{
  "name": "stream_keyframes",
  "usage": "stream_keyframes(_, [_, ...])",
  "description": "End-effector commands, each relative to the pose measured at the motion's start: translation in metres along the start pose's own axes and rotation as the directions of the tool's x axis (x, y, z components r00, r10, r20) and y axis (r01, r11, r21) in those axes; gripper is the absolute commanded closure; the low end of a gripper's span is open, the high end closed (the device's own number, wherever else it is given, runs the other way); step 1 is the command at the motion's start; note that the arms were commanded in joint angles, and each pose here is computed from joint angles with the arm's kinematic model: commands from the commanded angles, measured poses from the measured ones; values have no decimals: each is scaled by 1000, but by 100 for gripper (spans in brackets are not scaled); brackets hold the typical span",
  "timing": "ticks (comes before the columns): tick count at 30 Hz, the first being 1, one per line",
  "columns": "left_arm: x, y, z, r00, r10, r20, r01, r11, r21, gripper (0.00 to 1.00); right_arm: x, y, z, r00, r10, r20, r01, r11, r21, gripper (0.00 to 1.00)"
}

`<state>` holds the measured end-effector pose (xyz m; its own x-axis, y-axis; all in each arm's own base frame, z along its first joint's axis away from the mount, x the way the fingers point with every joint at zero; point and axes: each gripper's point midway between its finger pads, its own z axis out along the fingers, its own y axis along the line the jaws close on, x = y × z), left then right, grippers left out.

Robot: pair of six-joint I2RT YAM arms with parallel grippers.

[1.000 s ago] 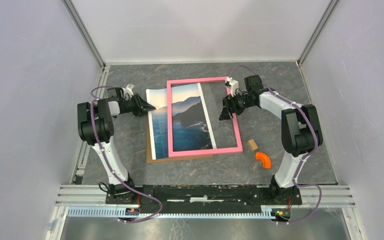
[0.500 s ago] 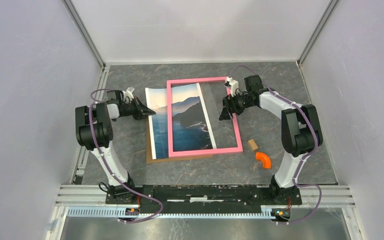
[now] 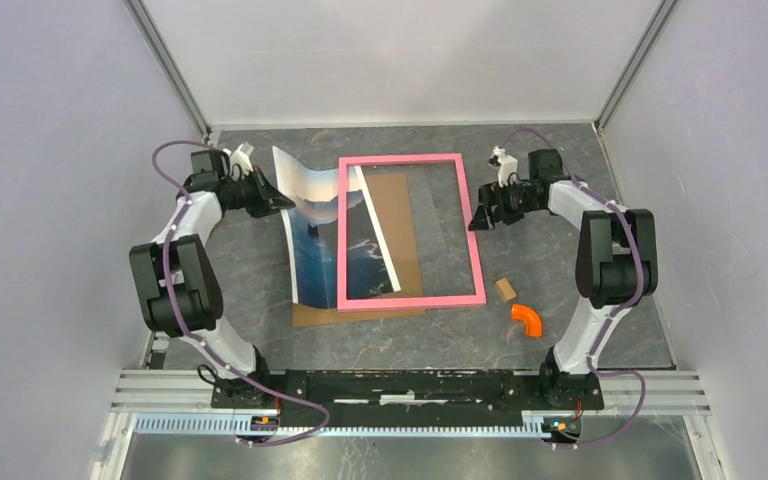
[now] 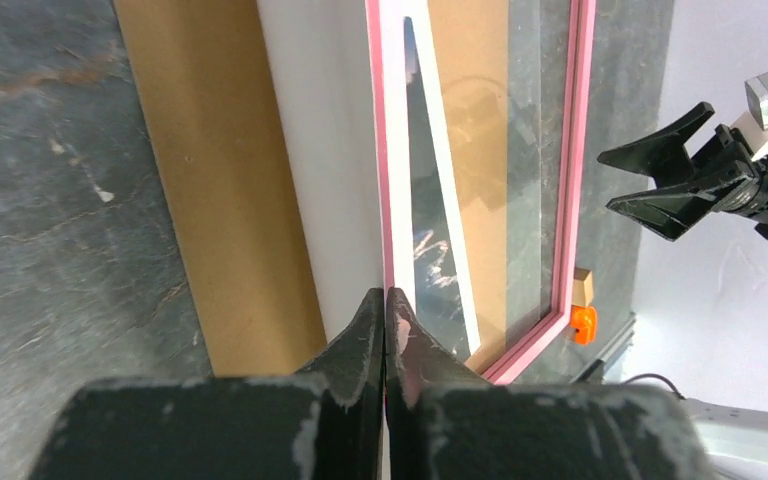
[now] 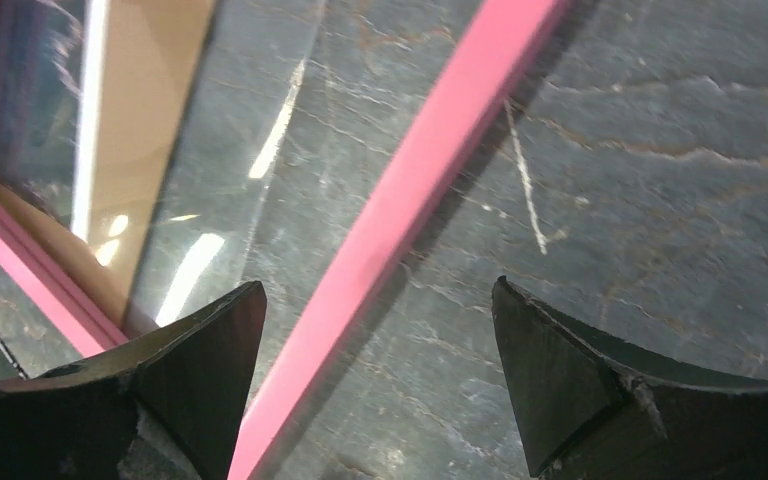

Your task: Take the photo out of the frame

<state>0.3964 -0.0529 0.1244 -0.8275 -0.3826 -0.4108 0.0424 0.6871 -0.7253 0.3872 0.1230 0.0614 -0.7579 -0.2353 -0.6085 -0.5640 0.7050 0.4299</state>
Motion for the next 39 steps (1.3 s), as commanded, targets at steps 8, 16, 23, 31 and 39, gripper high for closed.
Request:
stream_keyframes(8, [-69,-63,-95,940,273,203,-243,956,-164,98,20,-18,33,996,47,-74,-48,999,-8,11])
stream_keyframes(16, [-102,-118,-153,860,390,328,-338,918,-206,98,29,17,66,990,-8,-138,-4,996,-85,20])
stream_keyframes(23, [-106,-154,-169,848,382,368,-359,924,-133,98,48,67,92,978,-40,-205,-1,981,-195,21])
stream_keyframes(31, [-105,-205,-178,842,342,417,-399,915,56,98,49,101,96,981,-1,-194,-59,952,-300,17])
stream_keyframes(39, [-82,-262,-156,894,287,344,-391,875,286,98,17,85,78,994,-11,-107,-18,964,-265,12])
